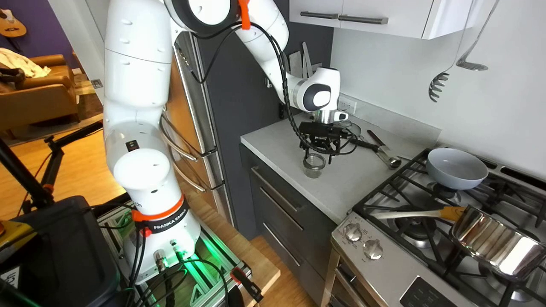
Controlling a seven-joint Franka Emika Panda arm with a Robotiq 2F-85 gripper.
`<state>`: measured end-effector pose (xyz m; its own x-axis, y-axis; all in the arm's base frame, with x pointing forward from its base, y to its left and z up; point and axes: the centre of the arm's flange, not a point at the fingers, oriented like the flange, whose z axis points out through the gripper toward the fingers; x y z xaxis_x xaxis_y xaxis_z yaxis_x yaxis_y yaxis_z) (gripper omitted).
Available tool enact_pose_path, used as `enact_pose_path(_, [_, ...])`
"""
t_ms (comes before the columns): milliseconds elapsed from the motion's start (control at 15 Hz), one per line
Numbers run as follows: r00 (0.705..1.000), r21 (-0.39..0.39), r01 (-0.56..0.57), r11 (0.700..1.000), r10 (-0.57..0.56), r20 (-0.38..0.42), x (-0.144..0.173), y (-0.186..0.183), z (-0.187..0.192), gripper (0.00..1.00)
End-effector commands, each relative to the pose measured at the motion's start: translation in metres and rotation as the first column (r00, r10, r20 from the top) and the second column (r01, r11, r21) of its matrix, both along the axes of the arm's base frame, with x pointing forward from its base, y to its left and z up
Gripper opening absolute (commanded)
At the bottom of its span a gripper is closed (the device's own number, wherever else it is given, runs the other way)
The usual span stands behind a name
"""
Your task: Put the silver ring on the clear bowl
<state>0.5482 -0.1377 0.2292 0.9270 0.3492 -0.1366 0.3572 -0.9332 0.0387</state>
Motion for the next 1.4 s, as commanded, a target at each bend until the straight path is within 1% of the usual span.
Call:
enact_pose_path(0, [1.0,-0.003,-0.018,1.0,0.018,-0.009,-0.009,0.003,0.001,1.0])
enact_pose_path(200, [1.0,-0.004,-0.024,1.0,0.024,-0.01,-0.01,0.005,0.002,1.0])
enact_pose_path(933, [0.998,0.001,-0.037,0.999,0.037,-0.044,-0.002,0.011,-0.016,1.0])
enact_pose_path(1333, [0.999,0.005,-0.042,0.999,0.042,-0.029,-0.009,0.011,-0.009,1.0])
